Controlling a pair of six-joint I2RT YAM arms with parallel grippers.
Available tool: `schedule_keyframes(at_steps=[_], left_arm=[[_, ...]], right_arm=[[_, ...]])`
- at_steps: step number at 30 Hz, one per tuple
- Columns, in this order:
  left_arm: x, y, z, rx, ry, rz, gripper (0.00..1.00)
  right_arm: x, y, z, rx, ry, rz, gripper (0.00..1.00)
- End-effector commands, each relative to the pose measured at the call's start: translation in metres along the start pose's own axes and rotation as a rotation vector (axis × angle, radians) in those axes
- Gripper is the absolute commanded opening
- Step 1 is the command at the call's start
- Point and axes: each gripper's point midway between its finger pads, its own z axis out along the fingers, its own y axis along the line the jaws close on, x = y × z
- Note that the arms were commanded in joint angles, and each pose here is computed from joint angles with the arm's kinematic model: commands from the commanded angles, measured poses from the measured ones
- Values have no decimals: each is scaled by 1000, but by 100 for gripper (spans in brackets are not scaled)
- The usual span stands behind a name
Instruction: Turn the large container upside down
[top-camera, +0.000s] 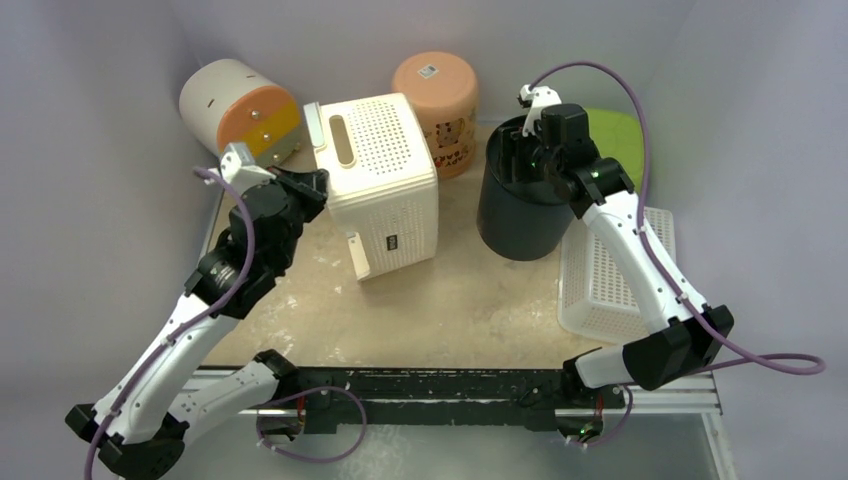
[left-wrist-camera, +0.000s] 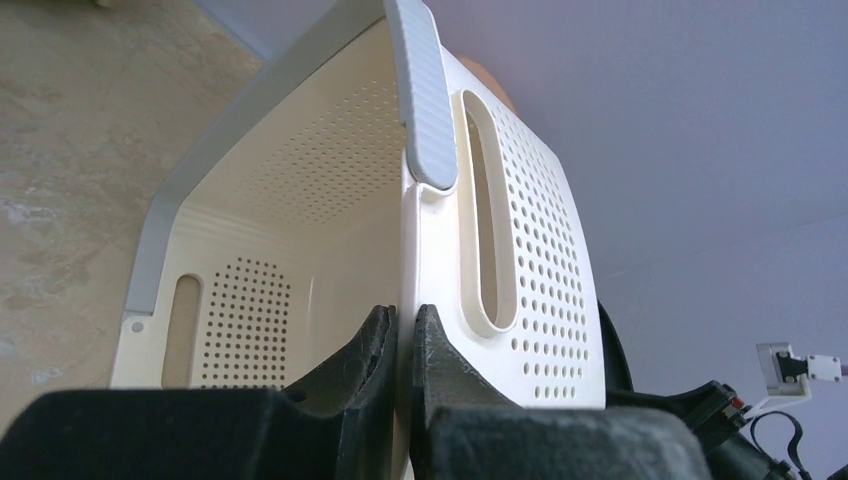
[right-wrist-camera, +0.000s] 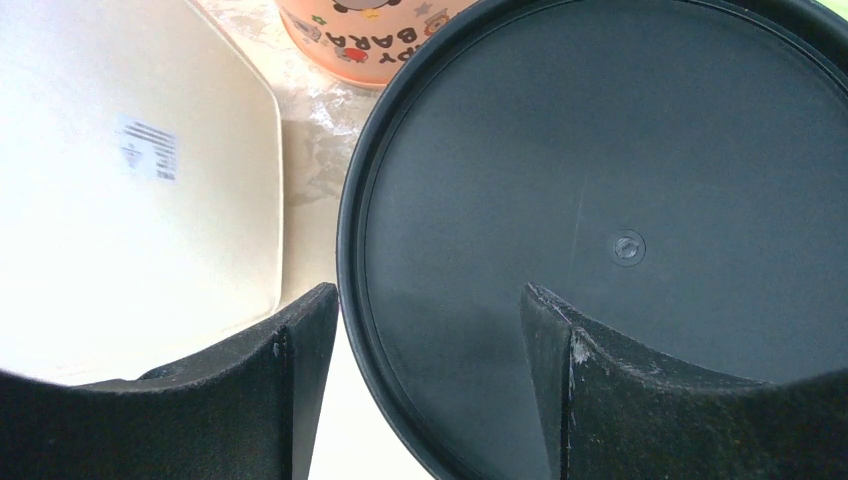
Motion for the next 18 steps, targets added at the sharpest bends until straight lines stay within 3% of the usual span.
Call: schedule_keyframes(at_steps=[1,7,18], left_arm=[[21,93,-8,-294,-8,123,0],[35,151,-27,-447,-6,132,0],[61,202,-47,-606,44,100,0]], right_arm=[[-14,-3,-6,9,-67,7,69],[-13,-1,-3,-5,-66,10,69],[-7,4,1,-29,-66,17,69]])
